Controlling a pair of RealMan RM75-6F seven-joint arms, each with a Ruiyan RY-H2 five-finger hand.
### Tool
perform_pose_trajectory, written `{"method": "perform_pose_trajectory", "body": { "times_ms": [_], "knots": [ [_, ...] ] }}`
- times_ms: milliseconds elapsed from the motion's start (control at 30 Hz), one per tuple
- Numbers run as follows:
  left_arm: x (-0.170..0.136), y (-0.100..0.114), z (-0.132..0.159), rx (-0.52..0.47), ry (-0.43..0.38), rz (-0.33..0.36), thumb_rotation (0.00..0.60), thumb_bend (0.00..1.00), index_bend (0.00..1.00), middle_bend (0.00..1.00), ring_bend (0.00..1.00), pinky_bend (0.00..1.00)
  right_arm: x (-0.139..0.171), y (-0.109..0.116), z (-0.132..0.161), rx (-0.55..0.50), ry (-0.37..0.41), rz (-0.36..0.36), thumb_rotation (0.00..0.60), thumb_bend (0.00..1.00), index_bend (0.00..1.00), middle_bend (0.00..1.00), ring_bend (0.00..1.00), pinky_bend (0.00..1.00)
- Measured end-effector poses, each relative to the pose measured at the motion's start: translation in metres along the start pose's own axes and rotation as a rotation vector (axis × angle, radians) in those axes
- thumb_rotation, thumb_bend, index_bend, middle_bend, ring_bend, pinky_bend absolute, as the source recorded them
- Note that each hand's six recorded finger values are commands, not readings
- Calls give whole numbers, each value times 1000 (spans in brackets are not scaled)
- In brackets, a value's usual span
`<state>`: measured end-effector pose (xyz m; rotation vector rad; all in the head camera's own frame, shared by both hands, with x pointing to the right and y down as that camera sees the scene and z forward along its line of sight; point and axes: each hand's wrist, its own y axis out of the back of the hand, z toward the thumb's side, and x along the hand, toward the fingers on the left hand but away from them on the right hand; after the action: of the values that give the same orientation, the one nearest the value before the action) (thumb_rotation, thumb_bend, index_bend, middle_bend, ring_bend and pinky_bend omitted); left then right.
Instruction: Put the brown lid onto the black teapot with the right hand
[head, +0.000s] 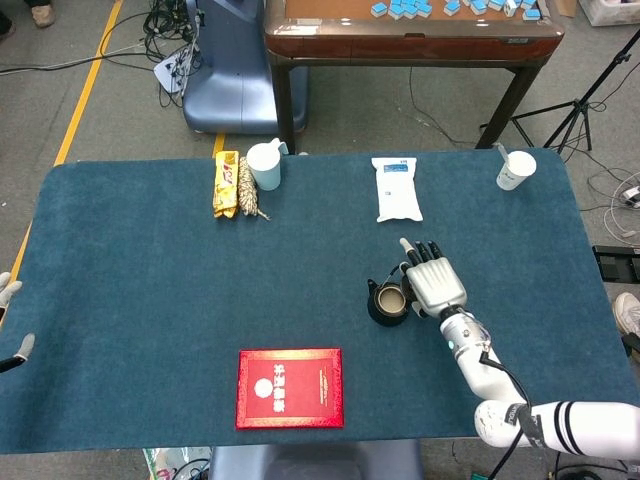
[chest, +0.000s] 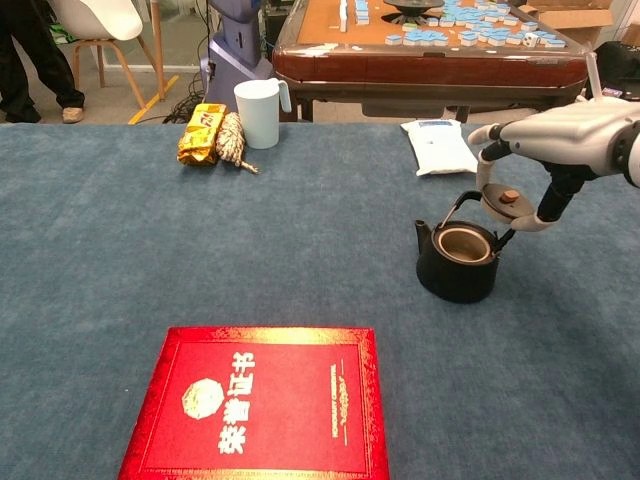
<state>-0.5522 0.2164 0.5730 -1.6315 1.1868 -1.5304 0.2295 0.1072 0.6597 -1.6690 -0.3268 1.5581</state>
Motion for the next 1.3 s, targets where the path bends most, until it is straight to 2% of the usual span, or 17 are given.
{"method": "perform_pose_trajectory", "body": {
  "times_ms": [600, 1300],
  "knots": [
    [-5, -1, -12, -12, 10, -3, 600, 394, 74, 0, 0, 0, -6, -4, 28, 26, 28, 7, 600, 310, 352, 0, 0, 0],
    [-11, -3, -21, -26, 22, 2, 600, 394, 74, 0, 0, 0, -10, -7, 35, 48, 37, 20, 600, 289, 352, 0, 0, 0]
  ]
}}
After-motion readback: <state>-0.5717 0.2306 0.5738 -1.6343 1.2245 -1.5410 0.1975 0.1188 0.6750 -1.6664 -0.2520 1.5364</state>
